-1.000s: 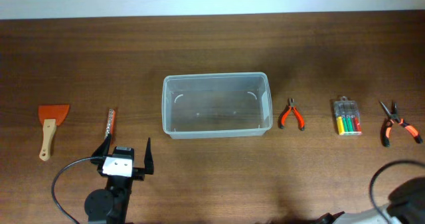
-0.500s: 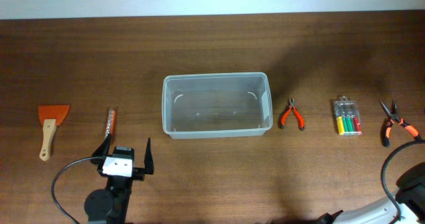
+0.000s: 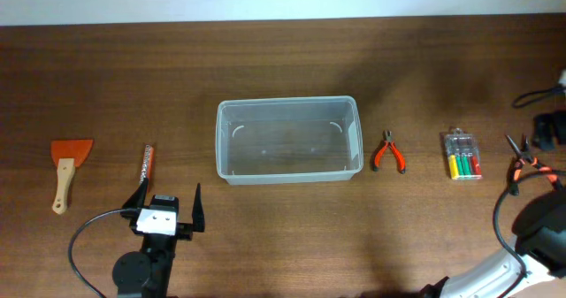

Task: Pack container
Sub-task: 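Move the right gripper over the orange-black long-nose pliers, then lower the right gripper and grasp the long-nose pliers at the joint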

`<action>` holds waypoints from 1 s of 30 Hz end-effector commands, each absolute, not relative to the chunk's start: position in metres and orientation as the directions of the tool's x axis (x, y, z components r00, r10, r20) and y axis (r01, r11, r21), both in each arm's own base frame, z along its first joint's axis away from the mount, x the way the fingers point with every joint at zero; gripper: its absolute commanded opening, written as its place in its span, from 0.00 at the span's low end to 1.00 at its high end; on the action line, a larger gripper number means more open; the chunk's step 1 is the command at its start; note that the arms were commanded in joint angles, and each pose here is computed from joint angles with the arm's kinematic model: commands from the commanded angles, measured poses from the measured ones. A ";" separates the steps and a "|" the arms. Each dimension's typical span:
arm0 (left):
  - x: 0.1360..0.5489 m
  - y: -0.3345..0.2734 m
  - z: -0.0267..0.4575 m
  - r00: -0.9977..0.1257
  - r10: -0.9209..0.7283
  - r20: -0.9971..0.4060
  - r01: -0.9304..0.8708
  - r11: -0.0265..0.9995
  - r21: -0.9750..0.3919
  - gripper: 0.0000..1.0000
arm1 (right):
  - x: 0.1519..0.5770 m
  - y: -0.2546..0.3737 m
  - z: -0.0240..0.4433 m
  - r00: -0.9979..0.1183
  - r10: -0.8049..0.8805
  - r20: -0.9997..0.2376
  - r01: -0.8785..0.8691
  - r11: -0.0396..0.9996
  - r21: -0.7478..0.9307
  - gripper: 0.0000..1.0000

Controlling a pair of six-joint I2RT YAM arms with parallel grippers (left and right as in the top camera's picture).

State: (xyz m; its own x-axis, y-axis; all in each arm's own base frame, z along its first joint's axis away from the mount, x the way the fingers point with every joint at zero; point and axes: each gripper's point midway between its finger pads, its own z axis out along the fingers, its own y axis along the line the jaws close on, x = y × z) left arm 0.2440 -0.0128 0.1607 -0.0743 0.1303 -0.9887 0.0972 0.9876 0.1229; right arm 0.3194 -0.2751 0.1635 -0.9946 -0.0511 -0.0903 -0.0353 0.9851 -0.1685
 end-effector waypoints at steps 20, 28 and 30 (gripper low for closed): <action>0.244 -0.013 0.159 -0.073 0.124 -0.990 0.098 0.988 0.117 0.99 | 0.325 -0.258 0.107 -0.955 0.297 0.011 0.296 0.953 -0.064 0.99; 0.244 -0.013 0.159 -0.073 0.124 -0.990 0.098 0.988 0.117 0.99 | 0.299 -0.273 0.097 -0.904 0.425 0.051 0.423 0.905 -0.051 0.99; 0.244 -0.013 0.159 -0.073 0.124 -0.990 0.098 0.988 0.117 0.99 | 0.294 -0.277 0.097 -0.892 0.449 0.048 0.448 0.894 -0.026 0.99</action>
State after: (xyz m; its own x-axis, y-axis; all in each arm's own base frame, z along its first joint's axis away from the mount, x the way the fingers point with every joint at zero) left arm 0.2440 -0.0128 0.1607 -0.0743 0.1303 -0.9887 0.0972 0.9876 0.1229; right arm 0.3075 -0.2682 0.1011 -0.9223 0.3850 0.0335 0.3835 0.9225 -0.0441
